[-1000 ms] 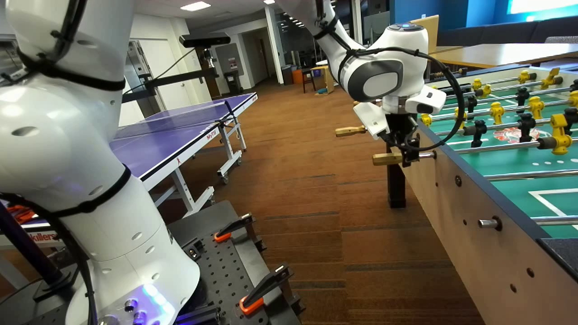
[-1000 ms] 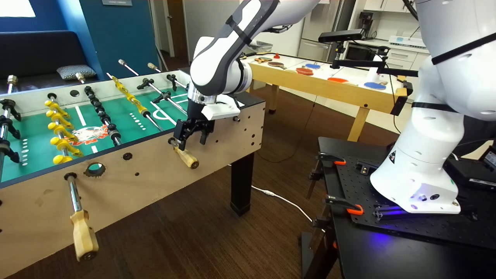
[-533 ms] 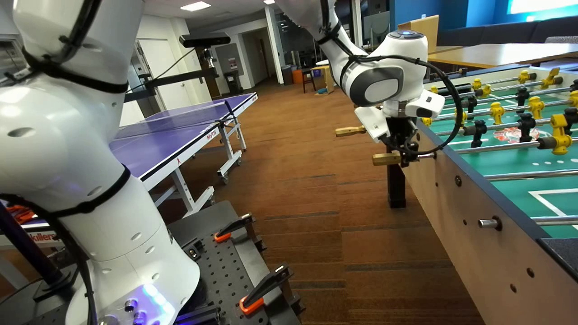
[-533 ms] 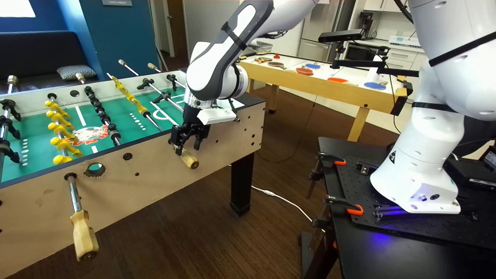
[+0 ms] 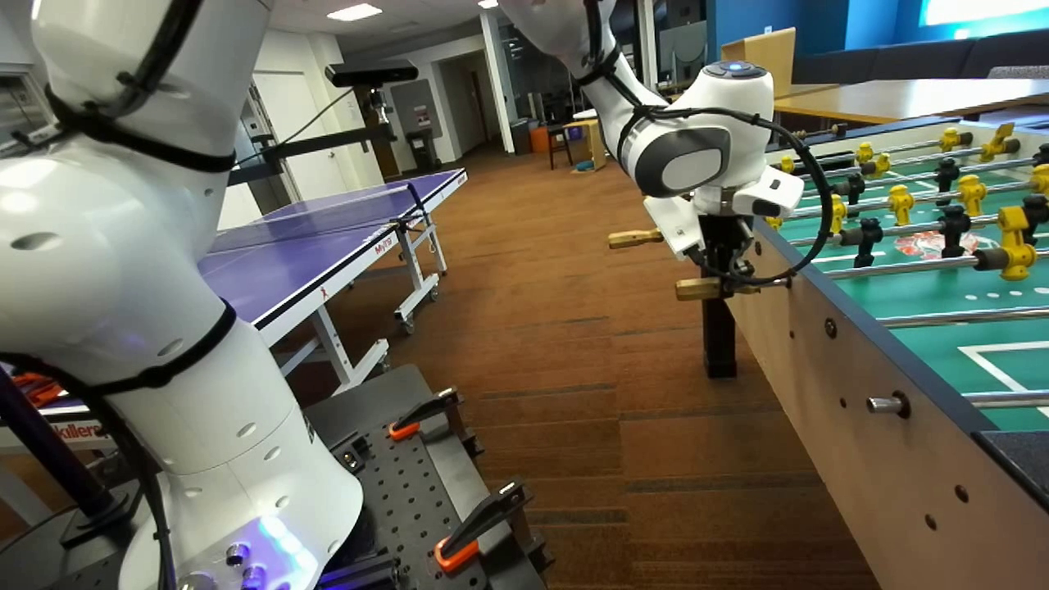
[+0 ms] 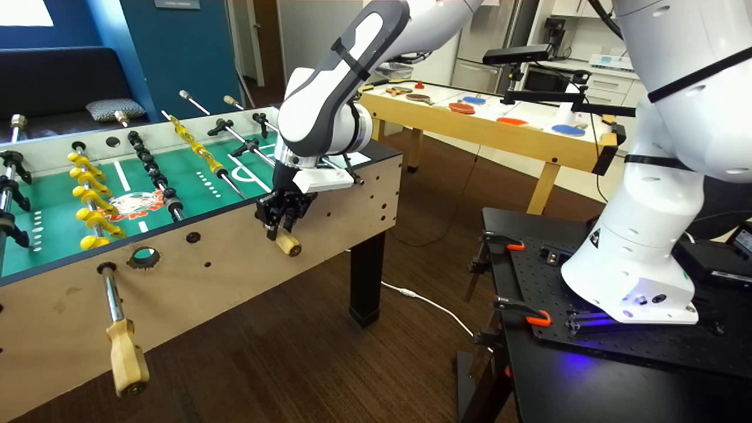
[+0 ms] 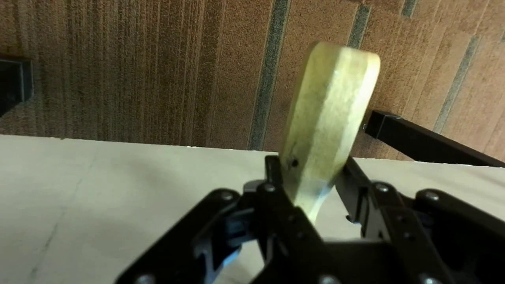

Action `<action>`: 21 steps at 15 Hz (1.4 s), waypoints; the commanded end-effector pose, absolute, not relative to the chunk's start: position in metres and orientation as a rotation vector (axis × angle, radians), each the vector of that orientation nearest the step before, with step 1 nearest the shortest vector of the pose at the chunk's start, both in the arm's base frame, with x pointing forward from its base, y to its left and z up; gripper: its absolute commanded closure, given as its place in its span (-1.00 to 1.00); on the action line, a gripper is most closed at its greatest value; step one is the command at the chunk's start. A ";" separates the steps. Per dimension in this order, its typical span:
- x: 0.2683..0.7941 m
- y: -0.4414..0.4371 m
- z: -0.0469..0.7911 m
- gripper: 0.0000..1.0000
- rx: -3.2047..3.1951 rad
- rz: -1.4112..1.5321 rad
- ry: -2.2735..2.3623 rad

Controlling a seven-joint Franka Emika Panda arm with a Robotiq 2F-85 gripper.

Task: Pull the third rod to the left

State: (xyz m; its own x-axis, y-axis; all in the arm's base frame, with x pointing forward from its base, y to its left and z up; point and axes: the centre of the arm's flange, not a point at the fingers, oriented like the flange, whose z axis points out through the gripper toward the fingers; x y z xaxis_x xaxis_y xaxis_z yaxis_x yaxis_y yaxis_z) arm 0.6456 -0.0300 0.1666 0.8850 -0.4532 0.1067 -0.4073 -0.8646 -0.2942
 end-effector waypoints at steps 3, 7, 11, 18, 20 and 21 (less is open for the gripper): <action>0.636 0.003 0.148 0.71 -2.768 -0.235 0.623; 0.621 0.032 0.143 0.71 -2.768 -0.256 0.591; 0.601 0.055 0.142 0.71 -2.766 -0.281 0.581; 0.560 0.087 0.156 0.71 -2.758 -0.199 0.560; 0.551 0.094 0.158 0.71 -2.756 -0.172 0.555; 0.547 0.096 0.159 0.71 -2.757 -0.164 0.558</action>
State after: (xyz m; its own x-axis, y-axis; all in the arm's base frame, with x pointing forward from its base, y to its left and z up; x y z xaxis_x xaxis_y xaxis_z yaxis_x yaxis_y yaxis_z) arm 0.5692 0.0398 0.1645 0.8901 -0.4409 0.1150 -0.3917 -0.8694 -0.3012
